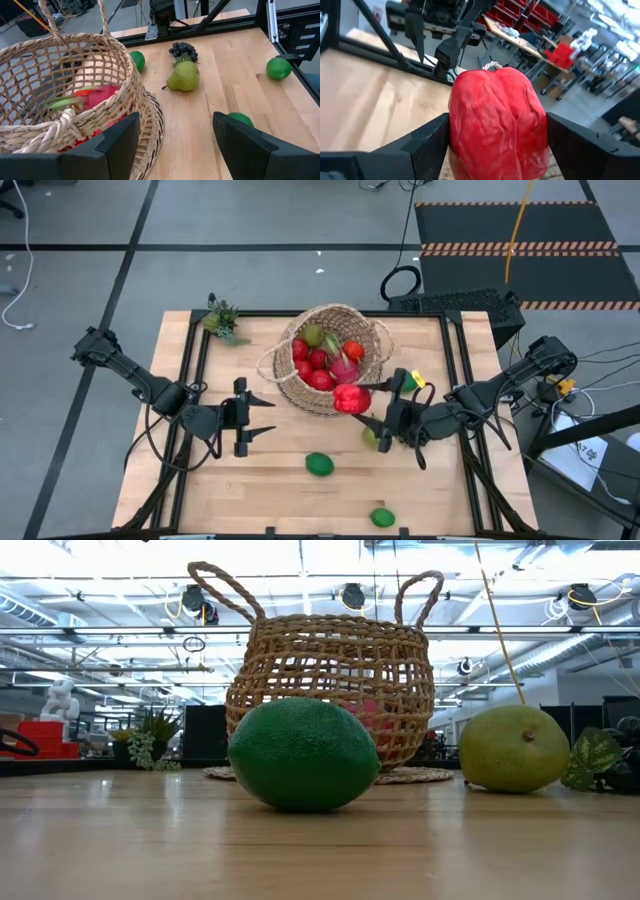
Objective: Build produce basket
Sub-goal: Put the red bell pepper into the basket
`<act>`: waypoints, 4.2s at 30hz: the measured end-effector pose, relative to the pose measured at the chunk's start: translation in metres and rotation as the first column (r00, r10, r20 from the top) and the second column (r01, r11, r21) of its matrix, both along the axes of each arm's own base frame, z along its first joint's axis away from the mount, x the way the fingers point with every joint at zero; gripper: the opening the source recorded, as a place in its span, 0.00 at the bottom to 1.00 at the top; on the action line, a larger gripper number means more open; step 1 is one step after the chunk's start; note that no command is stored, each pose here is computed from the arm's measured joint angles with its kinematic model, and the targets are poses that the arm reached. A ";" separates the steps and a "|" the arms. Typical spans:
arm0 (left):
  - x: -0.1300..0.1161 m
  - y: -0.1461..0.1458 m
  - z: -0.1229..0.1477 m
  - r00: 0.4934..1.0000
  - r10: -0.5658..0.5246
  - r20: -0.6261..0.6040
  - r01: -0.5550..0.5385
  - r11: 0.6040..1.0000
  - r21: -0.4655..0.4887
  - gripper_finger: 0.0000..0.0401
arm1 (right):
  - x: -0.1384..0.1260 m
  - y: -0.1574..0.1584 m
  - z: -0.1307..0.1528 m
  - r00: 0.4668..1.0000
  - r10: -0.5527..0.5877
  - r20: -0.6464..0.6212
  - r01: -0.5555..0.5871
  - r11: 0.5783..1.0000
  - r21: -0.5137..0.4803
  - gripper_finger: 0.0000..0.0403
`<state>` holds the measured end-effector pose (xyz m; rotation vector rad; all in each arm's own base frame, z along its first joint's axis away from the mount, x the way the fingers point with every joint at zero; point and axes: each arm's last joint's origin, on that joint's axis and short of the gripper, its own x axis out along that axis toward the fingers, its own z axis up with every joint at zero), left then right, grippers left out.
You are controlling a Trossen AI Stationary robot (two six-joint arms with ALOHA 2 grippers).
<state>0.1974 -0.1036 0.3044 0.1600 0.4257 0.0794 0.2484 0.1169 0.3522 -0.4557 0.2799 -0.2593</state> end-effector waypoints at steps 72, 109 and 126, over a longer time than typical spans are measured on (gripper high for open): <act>0.000 0.000 0.000 1.000 0.000 0.000 0.000 1.000 0.000 0.62 | -0.001 0.000 -0.004 0.998 0.019 -0.064 -0.025 0.995 -0.098 0.75; 0.000 0.000 0.000 1.000 0.000 0.000 0.000 1.000 0.000 0.63 | 0.005 -0.008 0.004 0.976 -0.155 0.155 0.072 0.895 0.441 0.75; 0.000 0.000 0.000 1.000 0.000 0.000 0.000 1.000 0.000 0.63 | 0.005 -0.008 0.004 0.980 -0.139 0.145 0.071 0.915 0.398 0.75</act>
